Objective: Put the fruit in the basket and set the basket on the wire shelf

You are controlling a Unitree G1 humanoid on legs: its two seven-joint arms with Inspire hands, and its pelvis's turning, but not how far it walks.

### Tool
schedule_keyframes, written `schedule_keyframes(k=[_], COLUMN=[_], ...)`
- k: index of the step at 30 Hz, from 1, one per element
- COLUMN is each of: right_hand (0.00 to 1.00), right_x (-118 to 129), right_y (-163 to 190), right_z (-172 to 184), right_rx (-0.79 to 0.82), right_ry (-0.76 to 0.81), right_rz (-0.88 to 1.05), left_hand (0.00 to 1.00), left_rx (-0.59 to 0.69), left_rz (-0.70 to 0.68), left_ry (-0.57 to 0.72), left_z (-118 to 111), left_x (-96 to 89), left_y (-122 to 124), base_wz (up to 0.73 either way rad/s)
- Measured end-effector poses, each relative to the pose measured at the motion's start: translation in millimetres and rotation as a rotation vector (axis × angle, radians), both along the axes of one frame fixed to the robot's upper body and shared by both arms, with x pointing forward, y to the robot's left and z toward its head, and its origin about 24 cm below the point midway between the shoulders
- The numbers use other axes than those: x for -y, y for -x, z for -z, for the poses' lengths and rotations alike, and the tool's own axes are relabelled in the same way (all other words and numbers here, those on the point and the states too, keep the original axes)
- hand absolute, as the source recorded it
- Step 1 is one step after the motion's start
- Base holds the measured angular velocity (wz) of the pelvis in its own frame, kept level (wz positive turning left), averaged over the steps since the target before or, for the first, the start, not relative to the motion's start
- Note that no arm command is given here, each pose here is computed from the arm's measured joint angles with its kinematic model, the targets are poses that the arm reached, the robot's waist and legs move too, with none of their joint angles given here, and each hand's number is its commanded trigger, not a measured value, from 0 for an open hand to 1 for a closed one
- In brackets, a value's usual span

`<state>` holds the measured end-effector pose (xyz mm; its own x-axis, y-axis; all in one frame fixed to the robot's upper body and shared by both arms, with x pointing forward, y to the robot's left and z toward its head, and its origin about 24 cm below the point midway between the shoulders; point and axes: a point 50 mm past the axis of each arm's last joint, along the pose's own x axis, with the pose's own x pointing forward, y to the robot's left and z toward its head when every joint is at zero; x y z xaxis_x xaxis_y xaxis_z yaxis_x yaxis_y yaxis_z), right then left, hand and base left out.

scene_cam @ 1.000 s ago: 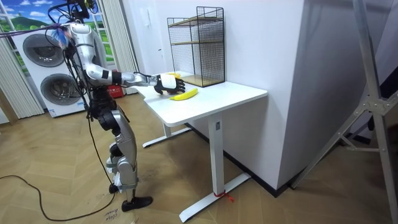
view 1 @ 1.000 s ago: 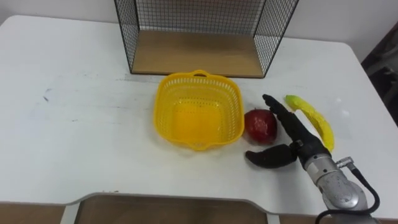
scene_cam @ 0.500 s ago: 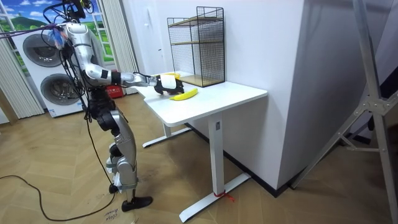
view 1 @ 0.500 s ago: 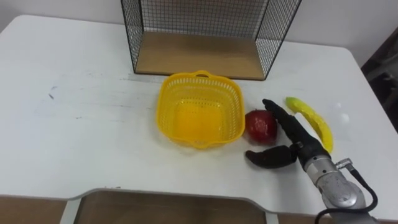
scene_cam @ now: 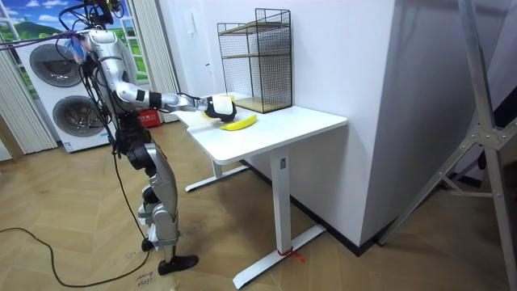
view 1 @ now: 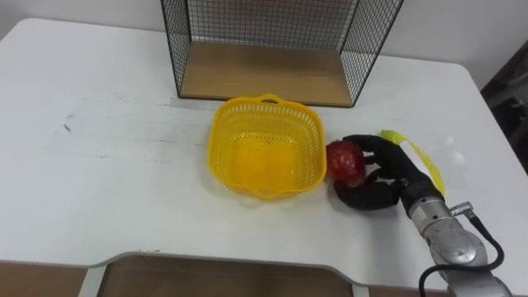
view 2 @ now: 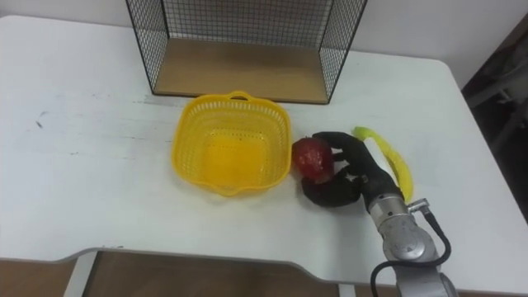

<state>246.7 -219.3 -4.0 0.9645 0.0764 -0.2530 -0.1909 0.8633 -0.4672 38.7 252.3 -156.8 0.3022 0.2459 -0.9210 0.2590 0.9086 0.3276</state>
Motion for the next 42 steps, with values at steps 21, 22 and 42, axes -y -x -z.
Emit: schedule_keyframes(k=[21, 22, 42], right_hand=[1.0, 1.0, 1.0], right_x=[1, 1, 5], right_y=[0, 0, -9], right_z=[-2, -2, -73], right_rx=[0.016, 0.019, 0.393], right_ry=[-0.116, -0.116, -0.163], right_rz=[0.054, 0.056, 0.2], left_hand=[0.0, 0.0, 0.0], left_rx=[-0.007, -0.009, -0.055], left_rz=[-0.006, -0.007, -0.041], left_ry=[0.008, 0.008, 0.021], left_z=[1, 1, 3], left_x=[3.2, 3.2, 4.0], left_y=[4, 5, 19], base_wz=[0.0, 0.0, -0.03])
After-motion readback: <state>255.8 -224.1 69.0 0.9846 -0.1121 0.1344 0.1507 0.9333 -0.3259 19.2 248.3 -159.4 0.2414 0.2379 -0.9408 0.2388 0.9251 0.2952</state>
